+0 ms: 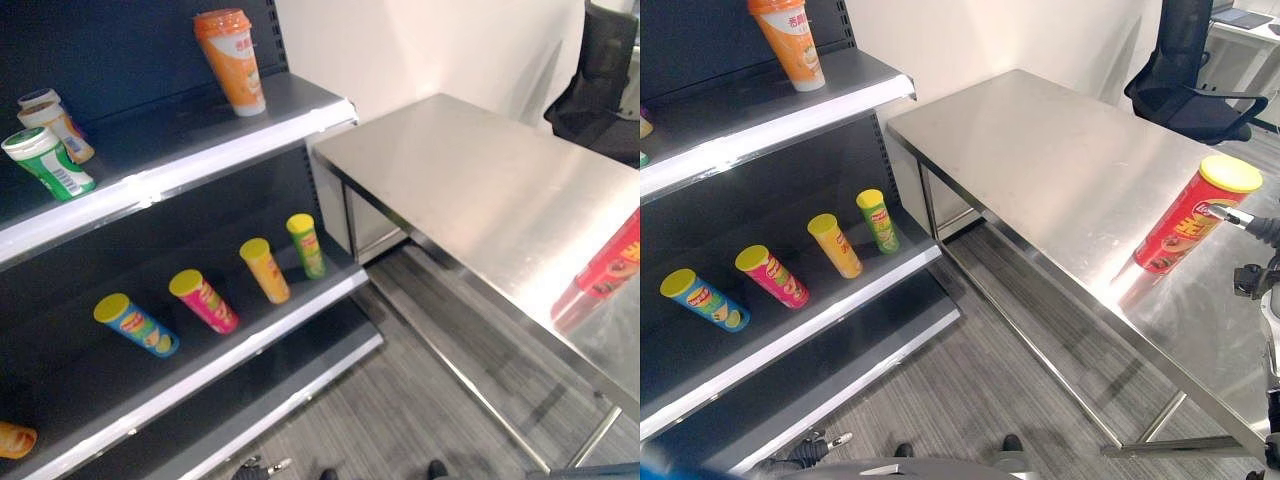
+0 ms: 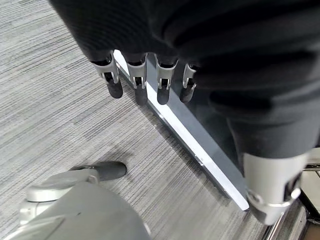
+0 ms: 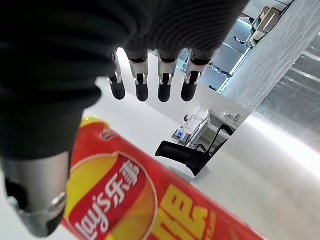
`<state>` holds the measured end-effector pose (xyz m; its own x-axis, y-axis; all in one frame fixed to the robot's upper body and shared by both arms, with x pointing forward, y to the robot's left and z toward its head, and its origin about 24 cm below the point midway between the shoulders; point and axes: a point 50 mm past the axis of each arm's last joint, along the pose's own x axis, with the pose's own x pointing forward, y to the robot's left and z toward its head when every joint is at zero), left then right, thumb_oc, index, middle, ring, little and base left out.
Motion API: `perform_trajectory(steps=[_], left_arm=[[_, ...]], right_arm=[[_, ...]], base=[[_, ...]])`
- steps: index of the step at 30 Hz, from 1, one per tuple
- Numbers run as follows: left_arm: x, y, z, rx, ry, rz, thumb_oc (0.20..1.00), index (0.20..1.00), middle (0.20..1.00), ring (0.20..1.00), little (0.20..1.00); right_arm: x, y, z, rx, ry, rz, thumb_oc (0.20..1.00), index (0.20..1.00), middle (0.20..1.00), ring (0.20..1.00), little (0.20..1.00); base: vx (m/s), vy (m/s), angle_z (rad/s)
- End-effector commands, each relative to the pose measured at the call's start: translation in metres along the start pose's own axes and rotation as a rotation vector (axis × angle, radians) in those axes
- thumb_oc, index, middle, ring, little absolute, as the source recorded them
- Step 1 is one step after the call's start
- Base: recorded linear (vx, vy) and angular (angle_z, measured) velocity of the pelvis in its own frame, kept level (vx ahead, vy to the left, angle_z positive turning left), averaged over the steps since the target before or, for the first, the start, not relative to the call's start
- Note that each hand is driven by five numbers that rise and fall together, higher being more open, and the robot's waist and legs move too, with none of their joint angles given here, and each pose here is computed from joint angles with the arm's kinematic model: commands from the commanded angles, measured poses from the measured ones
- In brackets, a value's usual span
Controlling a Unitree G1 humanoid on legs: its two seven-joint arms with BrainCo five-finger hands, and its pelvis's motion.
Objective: Put the goods on the table back onto the shelves and tidy them up.
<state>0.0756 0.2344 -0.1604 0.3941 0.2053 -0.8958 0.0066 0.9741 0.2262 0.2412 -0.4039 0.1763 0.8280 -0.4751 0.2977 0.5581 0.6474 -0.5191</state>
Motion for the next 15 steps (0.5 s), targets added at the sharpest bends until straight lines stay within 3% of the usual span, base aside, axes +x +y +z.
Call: perform_trajectory(steps=[1,9,10,11,12,15], left_arm=[[0.004,0.024,0.018,0.059,-0.034,0.061,1.0,1.0,1.0,1.0,1.0],[0.004,0.024,0.015,0.057,-0.024,0.065,1.0,1.0,1.0,1.0,1.0],[0.004,0.024,0.015,0.057,-0.024,0.065,1.0,1.0,1.0,1.0,1.0],[0.004,0.024,0.015,0.056,-0.023,0.067,1.0,1.0,1.0,1.0,1.0],[0.004,0.024,0.015,0.052,-0.022,0.068,1.0,1.0,1.0,1.0,1.0],[0.004,0.025,0.015,0.051,-0.023,0.07,1.0,1.0,1.0,1.0,1.0]], right_arm=[[0.016,-0.01,0.026,0.025,-0.102,-0.033,1.0,1.0,1.0,1.0,1.0],[0.018,0.0,0.024,0.032,-0.086,0.0,1.0,1.0,1.0,1.0,1.0],[0.018,0.0,0.024,0.032,-0.087,0.001,0.702,0.702,0.702,0.702,0.702],[0.019,0.001,0.024,0.028,-0.081,0.008,0.275,0.275,0.275,0.275,0.275],[0.019,0.002,0.022,0.025,-0.076,0.016,0.2,0.2,0.2,0.2,0.2],[0.019,0.003,0.021,0.0,-0.065,0.034,0.2,0.2,0.2,0.2,0.2]], base=[[0.0,0.0,0.0],[0.0,-0.001,0.05],[0.0,0.002,0.06],[0.0,0.0,0.0],[0.0,0.0,0.0],[0.0,0.001,0.01]])
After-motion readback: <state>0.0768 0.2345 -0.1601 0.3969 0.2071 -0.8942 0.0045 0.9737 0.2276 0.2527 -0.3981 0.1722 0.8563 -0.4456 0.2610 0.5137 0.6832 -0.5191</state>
